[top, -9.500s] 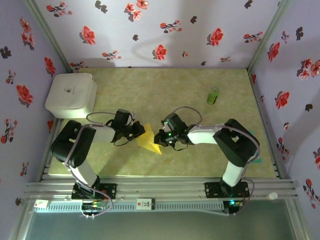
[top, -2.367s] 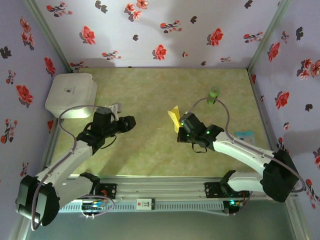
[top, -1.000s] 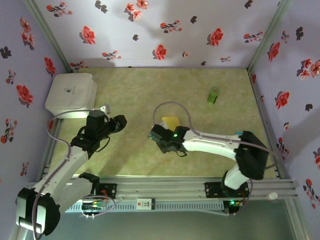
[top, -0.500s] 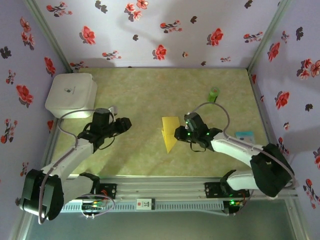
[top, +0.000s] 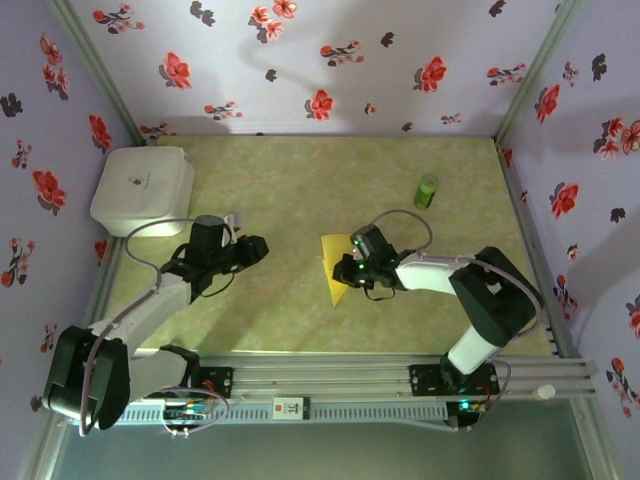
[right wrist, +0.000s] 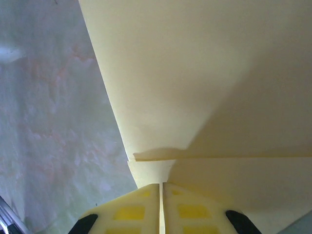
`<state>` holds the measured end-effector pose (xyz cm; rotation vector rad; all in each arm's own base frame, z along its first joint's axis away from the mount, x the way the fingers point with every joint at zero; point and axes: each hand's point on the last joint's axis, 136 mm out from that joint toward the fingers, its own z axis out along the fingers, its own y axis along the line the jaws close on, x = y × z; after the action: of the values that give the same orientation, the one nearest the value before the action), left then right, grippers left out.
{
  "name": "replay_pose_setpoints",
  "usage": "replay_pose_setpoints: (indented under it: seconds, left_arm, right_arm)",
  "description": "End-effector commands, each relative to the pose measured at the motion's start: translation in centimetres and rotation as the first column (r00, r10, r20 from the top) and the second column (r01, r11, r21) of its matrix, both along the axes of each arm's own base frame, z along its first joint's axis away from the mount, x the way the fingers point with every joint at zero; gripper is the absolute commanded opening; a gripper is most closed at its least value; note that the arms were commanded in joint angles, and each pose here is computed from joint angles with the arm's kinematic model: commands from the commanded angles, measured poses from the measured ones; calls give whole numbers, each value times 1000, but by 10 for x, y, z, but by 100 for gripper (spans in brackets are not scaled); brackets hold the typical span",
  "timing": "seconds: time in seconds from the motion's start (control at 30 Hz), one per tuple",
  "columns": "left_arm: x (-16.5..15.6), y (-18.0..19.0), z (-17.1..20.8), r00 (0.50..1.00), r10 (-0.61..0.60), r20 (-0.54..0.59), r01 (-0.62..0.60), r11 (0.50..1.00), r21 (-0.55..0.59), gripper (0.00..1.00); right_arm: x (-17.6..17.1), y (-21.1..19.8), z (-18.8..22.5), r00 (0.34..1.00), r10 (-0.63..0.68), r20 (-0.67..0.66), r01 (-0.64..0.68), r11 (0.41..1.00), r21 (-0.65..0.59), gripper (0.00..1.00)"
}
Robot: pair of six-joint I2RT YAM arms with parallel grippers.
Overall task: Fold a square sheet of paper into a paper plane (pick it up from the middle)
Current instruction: Fold the wing for the fifth time at the center of the table.
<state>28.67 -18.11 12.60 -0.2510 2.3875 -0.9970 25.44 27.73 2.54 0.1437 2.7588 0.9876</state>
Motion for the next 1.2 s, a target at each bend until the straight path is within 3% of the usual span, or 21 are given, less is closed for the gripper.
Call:
replay_pose_setpoints:
  seconds: [0.0,0.33,0.63,0.83,1.17]
  left_arm:
    - [2,-8,4,1000,-24,0,24,999,-24,26]
    - [4,-26,-1,997,-74,-24,72,996,-59,22]
    - [6,-67,-10,986,-152,-69,142,980,-141,16]
    - [3,-108,-14,963,-256,-81,240,957,-162,12]
    - [9,-143,-36,952,-274,-136,239,944,-227,9]
  right_arm:
    - [-1,4,-7,999,-19,-50,21,999,25,10]
    - [-19,4,-25,991,-49,-122,50,999,1,11]
    - [-27,8,-28,990,-64,-129,58,997,-45,11]
    - [-30,14,-23,990,-85,-109,85,996,-4,11]
    - [-31,20,-18,991,-100,-92,105,994,42,11]
